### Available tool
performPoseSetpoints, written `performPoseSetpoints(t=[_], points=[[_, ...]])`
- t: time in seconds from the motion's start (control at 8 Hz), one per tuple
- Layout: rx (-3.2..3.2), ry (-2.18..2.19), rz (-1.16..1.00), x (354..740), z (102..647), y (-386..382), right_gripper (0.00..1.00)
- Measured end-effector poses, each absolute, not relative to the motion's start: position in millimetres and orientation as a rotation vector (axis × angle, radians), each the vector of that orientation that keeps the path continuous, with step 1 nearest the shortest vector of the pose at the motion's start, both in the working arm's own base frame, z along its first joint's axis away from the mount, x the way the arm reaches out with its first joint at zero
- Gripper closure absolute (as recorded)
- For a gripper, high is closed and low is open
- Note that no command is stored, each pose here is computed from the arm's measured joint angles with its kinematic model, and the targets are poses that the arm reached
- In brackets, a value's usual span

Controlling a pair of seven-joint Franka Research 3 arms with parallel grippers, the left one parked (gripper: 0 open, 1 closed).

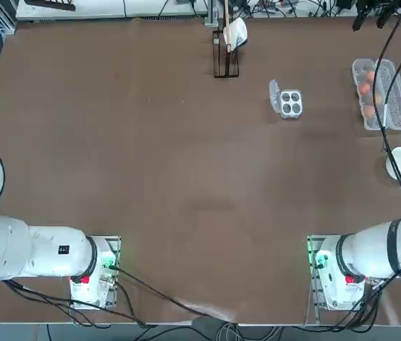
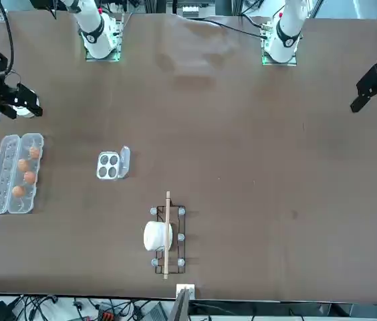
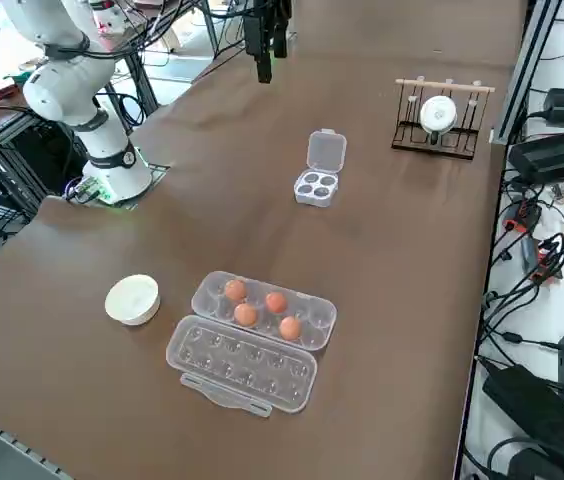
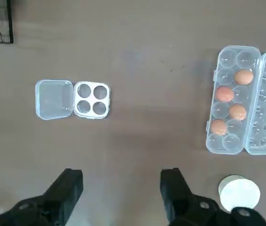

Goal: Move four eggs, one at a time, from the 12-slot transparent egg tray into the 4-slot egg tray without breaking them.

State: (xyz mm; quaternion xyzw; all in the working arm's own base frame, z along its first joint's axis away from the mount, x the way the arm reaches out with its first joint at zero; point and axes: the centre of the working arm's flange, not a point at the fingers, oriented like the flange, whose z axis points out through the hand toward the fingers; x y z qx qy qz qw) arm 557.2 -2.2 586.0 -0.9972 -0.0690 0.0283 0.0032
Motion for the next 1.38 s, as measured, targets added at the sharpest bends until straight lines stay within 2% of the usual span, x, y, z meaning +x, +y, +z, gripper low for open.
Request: performPoseSetpoints(t=[0.5,1.12,1.38], points=[[-3.056,-0.855,0.146,559.1,547.3,-41.2,0.0],[-2.704,-1.708,0.07,550.1,432.3,-132.5,0.0],[-2.591,-1.859,0.097,550.1,391.8,-150.1,0.0]])
